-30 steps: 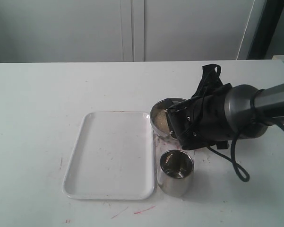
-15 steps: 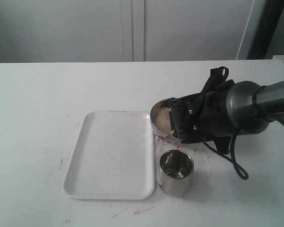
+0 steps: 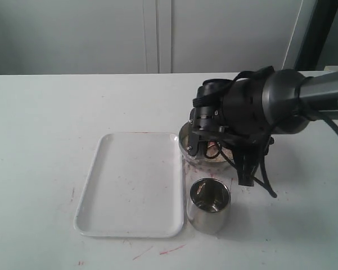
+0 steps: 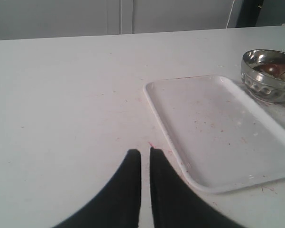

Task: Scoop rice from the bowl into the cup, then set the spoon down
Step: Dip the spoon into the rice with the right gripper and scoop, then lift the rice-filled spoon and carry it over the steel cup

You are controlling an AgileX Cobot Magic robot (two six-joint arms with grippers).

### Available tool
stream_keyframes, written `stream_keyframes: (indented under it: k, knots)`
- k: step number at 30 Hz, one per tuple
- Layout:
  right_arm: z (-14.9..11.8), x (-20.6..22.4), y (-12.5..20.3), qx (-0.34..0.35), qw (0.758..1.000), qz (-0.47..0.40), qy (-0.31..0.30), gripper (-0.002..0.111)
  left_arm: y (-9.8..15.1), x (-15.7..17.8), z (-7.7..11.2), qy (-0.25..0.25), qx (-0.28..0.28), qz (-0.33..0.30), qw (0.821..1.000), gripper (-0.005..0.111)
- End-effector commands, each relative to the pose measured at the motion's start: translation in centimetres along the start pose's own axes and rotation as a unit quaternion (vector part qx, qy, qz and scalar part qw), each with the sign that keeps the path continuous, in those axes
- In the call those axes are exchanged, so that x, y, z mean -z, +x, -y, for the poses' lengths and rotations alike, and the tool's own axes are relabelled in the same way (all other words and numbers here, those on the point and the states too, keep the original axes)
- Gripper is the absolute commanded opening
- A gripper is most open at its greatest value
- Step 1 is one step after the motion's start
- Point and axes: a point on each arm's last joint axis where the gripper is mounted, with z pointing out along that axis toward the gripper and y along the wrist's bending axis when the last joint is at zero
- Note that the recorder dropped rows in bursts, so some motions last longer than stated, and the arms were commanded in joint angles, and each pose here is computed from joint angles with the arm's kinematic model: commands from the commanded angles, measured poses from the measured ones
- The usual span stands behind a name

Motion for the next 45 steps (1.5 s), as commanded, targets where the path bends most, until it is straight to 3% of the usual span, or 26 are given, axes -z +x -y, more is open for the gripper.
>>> stream_keyframes:
  k: [1,9,17,27,35,40,45]
  knots:
    - [0.7,0.3,0.3,-0.014,0.999,-0.012,-0.044,0.000,-0.2,0.0,0.0,0.001,0.006,0.004,1.000,0.014]
    - [2.3,-0.3,2.3,-0.122,0.975,0.017,-0.187,0.000,-0.2,0.0,0.0,0.001,0.006,0.004,1.000,0.014]
    - [4.5,-0.3,5.5,-0.231,0.936,0.078,-0.255,0.000,-0.2,0.0,0.0,0.001,0.006,0.004,1.000,0.014]
    - [3.8,0.8,6.9,-0.238,0.932,0.112,-0.248,0.000,-0.2,0.0,0.0,0.001,0.006,0.004,1.000,0.014]
    - [4.1,7.2,11.4,-0.257,0.930,0.145,-0.218,0.000,-0.2,0.0,0.0,0.001,0.006,0.004,1.000,0.014]
    - [3.2,10.4,13.7,-0.267,0.927,0.133,-0.228,0.000,-0.2,0.0,0.0,0.001,0.006,0.004,1.000,0.014]
    - [2.3,13.5,14.9,-0.291,0.915,0.178,-0.217,0.000,-0.2,0.0,0.0,0.001,0.006,0.004,1.000,0.014]
